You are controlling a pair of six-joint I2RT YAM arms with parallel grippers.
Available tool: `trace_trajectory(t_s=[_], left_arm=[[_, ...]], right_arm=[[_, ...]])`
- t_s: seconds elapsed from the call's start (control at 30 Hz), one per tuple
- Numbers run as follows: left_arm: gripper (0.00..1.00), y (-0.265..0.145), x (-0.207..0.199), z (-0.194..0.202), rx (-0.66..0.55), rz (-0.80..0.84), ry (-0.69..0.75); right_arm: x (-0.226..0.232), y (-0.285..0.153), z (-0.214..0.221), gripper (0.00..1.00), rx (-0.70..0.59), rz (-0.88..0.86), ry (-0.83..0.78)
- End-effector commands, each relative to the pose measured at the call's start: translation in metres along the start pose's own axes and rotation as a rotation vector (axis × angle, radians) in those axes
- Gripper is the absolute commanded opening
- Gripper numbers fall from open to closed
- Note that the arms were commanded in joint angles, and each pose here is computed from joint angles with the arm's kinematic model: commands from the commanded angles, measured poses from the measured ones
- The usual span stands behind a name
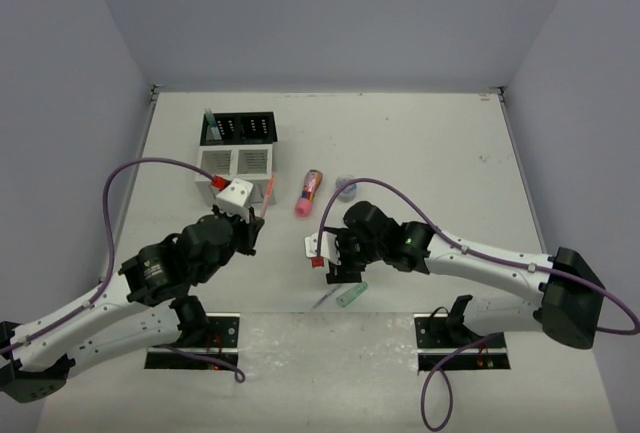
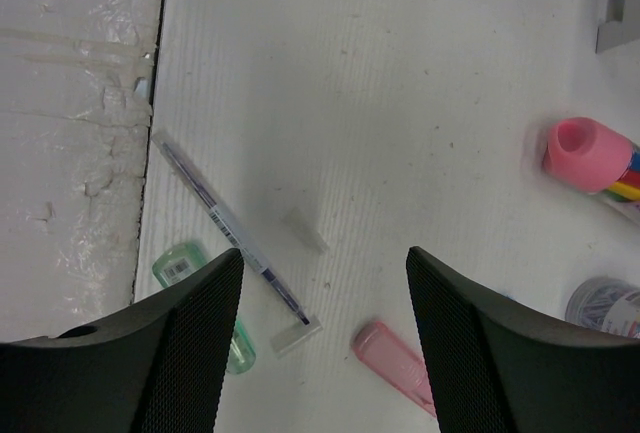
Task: Sort the stationery into containers
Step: Pick up the pen cap from the center of the board.
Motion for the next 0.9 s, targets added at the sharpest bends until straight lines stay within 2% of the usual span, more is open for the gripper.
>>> trace_trajectory(t_s=[0.0, 0.17, 0.27, 0.37, 0.43, 0.53, 0.6, 0.63, 0.73, 0.8, 0.87], left_arm=[[0.0, -0.001, -0.004, -0.007, -0.037, 0.036, 0.011], [0.0, -0.001, -0.003, -0.007, -0.038, 0.034, 0.01], [0.0, 0.0, -0.003, -0.006, -0.036, 0.032, 0.01], [0.0, 0.0, -0.004, -0.006, -0.035, 0.038, 0.011], [0.0, 0.0, -0.005, -0.006, -0.032, 0.043, 0.013], [0.0, 0.001, -0.005, -0.005, -0.029, 0.045, 0.016], [0.0, 0.001, -0.005, -0.005, -0.03, 0.045, 0.015], [0.0, 0.0, -0.005, -0.005, -0.031, 0.045, 0.014], [0.0, 0.001, -0.005, -0.005, -0.031, 0.046, 0.012], [0.0, 0.001, -0.006, -0.005, -0.031, 0.047, 0.014], [0.0, 0.001, -0.006, -0.005, -0.029, 0.047, 0.014]], right_arm=[[-0.004, 0.007, -0.004, 0.67, -0.014, -0.023, -0.055], [-0.008, 0.022, 0.005, 0.6, 0.05, -0.051, -0.04], [-0.007, 0.028, 0.0, 0.6, 0.006, -0.048, -0.006], [-0.014, 0.03, -0.015, 0.54, -0.072, 0.022, 0.138], [-0.023, 0.028, -0.026, 0.49, -0.106, 0.087, 0.275], [-0.041, 0.026, -0.033, 0.49, -0.121, 0.252, 0.538], [-0.06, 0.017, -0.023, 0.51, -0.118, 0.463, 0.775], [-0.062, 0.015, -0.022, 0.53, -0.128, 0.509, 0.881], [-0.069, -0.004, 0.004, 0.6, -0.058, 0.803, 1.313], [-0.065, -0.006, 0.009, 0.61, -0.04, 0.88, 1.508], [-0.057, -0.001, 0.011, 0.6, -0.038, 0.89, 1.591]])
Point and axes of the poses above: each gripper's point midway between its finger pads, its own y axis out along the fingers, its own x axis along the line the jaws close on, z = x × y, the point moved 3 cm from there along -y, back along the fingers, and after that the axes turned 5 degrees about -y, right-handed, at the moved point
